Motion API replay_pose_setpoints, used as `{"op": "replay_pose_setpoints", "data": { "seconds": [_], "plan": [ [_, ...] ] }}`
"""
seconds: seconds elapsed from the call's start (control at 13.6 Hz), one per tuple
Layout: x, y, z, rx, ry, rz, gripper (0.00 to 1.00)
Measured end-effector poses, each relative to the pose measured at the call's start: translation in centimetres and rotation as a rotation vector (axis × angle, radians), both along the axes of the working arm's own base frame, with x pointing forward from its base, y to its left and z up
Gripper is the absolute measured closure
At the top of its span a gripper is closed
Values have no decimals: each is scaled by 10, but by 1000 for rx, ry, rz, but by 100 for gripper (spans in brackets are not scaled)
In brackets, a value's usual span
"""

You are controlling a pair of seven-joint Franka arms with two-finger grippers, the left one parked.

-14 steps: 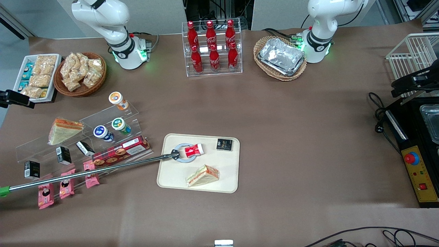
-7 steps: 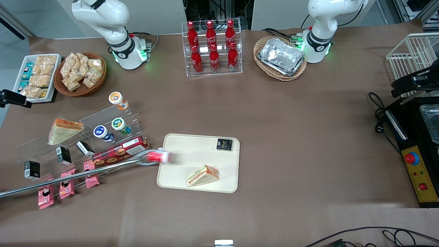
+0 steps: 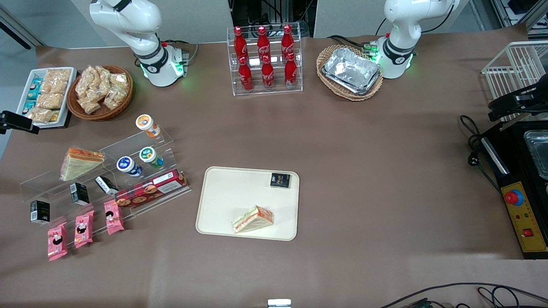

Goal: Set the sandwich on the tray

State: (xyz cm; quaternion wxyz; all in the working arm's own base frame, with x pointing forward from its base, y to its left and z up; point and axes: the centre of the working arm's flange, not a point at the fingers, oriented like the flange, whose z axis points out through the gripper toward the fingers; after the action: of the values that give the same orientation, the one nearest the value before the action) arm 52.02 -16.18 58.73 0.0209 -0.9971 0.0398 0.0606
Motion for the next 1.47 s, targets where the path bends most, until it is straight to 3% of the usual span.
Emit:
{"op": "replay_pose_setpoints", "data": {
  "seconds": [1.47],
  "plan": [
    [-13,-38,0,2,0,-48,0]
  ]
}}
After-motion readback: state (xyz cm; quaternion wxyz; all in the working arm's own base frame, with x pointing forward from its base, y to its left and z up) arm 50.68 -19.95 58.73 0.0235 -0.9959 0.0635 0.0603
